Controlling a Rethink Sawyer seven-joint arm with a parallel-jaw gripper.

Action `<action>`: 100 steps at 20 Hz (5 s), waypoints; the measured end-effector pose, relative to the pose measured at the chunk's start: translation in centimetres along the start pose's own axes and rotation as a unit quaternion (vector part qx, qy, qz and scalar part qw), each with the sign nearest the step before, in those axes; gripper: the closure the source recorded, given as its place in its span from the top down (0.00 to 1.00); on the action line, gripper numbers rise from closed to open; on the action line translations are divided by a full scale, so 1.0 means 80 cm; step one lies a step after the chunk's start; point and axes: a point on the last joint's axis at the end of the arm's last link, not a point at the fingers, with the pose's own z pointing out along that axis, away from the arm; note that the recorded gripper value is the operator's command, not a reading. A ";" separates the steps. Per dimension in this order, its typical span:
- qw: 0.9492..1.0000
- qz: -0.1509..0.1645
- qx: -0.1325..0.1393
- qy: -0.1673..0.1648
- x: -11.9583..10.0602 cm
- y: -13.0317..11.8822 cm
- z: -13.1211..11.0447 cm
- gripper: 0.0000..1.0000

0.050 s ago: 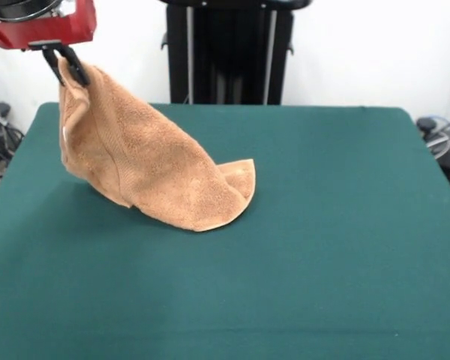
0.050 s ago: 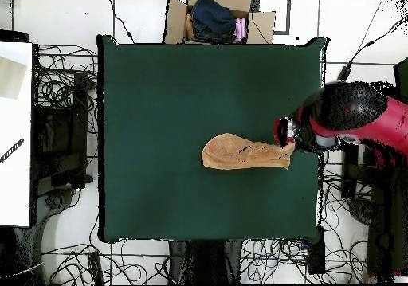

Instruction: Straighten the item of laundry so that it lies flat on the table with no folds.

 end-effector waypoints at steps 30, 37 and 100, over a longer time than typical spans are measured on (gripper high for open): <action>0.989 -0.123 0.079 0.001 -0.036 0.187 0.063 0.00; 0.985 -0.140 0.096 -0.016 -0.043 0.211 0.089 0.00; 0.977 -0.137 0.157 -0.050 -0.047 0.254 0.145 1.00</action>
